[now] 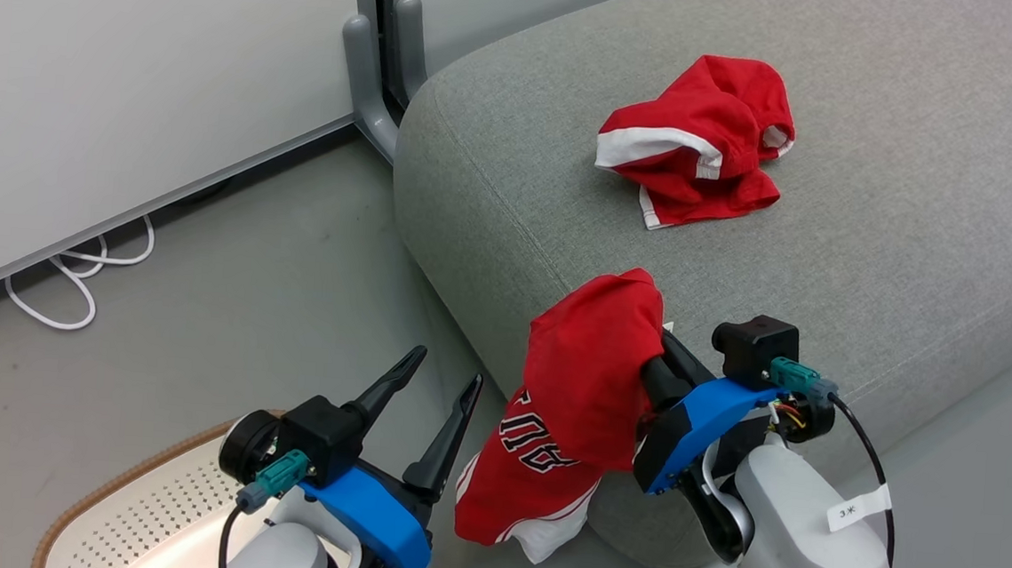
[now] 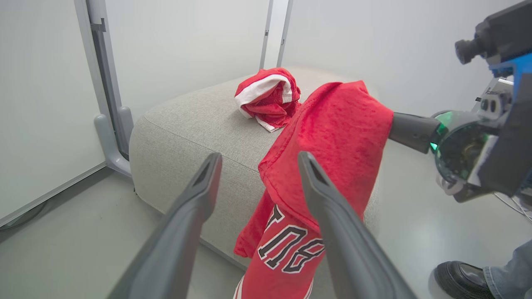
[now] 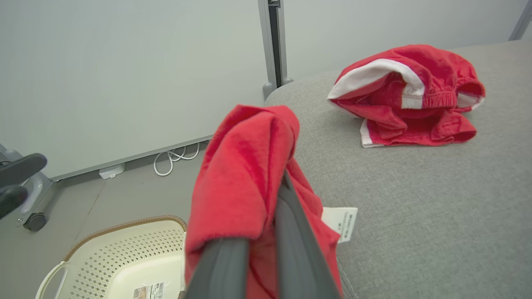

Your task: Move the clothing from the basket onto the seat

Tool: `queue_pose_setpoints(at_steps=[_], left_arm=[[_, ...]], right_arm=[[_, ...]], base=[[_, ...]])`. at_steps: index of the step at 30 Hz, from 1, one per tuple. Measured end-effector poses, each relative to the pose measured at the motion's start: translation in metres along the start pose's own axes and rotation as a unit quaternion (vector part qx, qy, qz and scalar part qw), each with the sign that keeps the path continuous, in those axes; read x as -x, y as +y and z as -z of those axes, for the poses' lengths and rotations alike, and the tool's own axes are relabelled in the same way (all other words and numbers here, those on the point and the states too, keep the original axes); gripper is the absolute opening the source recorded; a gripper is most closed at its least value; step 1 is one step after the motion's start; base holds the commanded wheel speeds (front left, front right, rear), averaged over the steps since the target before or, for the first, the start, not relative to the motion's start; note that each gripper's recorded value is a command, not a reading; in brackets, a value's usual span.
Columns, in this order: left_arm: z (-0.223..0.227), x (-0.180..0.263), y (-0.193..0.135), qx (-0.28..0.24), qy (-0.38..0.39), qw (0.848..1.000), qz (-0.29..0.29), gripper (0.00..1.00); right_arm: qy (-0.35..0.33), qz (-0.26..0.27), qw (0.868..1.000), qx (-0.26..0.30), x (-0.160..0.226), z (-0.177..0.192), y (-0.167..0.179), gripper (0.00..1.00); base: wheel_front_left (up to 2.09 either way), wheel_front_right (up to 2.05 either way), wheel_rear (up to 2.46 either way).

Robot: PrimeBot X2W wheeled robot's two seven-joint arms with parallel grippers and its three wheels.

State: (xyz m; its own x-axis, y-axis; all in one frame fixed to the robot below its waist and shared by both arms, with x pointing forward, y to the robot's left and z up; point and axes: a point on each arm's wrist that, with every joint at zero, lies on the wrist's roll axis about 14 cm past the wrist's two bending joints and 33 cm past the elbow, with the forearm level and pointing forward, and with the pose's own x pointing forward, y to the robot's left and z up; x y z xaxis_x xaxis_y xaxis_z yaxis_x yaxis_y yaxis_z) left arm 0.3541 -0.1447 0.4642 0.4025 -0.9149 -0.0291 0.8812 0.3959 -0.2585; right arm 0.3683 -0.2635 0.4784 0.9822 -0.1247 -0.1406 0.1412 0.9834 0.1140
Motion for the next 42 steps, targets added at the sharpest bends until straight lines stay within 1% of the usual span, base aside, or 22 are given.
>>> queue_pose_setpoints(at_steps=[3,5,10,12,15,17,19,23,26,30,32,34,38,42], left_arm=[[0.000,0.000,0.005,0.002,-0.001,1.000,-0.004,1.00],[0.001,0.000,0.009,0.001,-0.001,1.000,-0.007,1.00],[0.006,-0.001,0.018,0.002,-0.001,1.000,-0.009,1.00],[0.009,-0.001,0.022,0.006,-0.001,1.000,-0.009,1.00],[0.007,-0.006,0.029,0.005,-0.009,1.000,-0.006,1.00],[0.008,-0.008,0.036,0.005,-0.013,1.000,-0.005,1.00],[0.011,-0.010,0.044,0.006,-0.015,1.000,-0.006,1.00],[0.015,-0.013,0.064,0.008,-0.019,1.000,-0.012,1.00],[0.017,-0.016,0.081,0.008,-0.025,1.000,-0.016,1.00],[0.024,-0.016,0.106,0.008,-0.028,0.999,-0.027,1.00],[0.028,-0.016,0.117,0.011,-0.030,0.999,-0.032,1.00],[0.031,-0.016,0.127,0.013,-0.033,0.999,-0.037,1.00],[0.042,-0.014,0.148,0.018,-0.034,0.998,-0.053,1.00],[0.058,-0.011,0.162,0.023,-0.027,0.997,-0.062,1.00]], right_arm=[[0.001,0.011,1.000,-0.010,-0.002,0.000,-0.006,0.00],[-0.005,0.023,1.000,-0.016,-0.007,-0.008,-0.014,0.00],[-0.041,0.054,0.998,-0.002,-0.032,-0.054,-0.042,0.00],[-0.063,0.078,0.995,0.012,-0.041,-0.082,-0.065,0.00],[-0.090,0.117,0.988,0.045,-0.051,-0.124,-0.103,0.00],[-0.104,0.133,0.984,0.063,-0.059,-0.148,-0.118,0.00],[-0.119,0.146,0.979,0.077,-0.068,-0.173,-0.129,0.00],[-0.149,0.177,0.966,0.117,-0.080,-0.221,-0.154,0.00],[-0.172,0.195,0.956,0.133,-0.089,-0.246,-0.166,0.00],[-0.223,0.216,0.939,0.149,-0.099,-0.278,-0.177,0.00],[-0.227,0.223,0.936,0.153,-0.108,-0.276,-0.180,0.00],[-0.208,0.226,0.940,0.151,-0.124,-0.256,-0.182,0.00],[-0.154,0.225,0.953,0.132,-0.155,-0.192,-0.183,0.00],[-0.086,0.228,0.963,0.117,-0.174,-0.120,-0.187,0.00]], base=[[0.00,0.00,0.00],[0.00,0.00,0.00],[0.00,0.00,0.00],[0.00,0.00,0.00],[0.00,0.00,0.00],[0.00,0.00,0.00],[0.00,0.00,0.00],[0.00,0.00,0.00],[0.00,0.00,0.00],[0.00,0.00,0.00],[0.00,0.00,0.00],[0.00,0.00,0.00],[0.00,0.00,0.00],[0.00,0.00,0.00]])
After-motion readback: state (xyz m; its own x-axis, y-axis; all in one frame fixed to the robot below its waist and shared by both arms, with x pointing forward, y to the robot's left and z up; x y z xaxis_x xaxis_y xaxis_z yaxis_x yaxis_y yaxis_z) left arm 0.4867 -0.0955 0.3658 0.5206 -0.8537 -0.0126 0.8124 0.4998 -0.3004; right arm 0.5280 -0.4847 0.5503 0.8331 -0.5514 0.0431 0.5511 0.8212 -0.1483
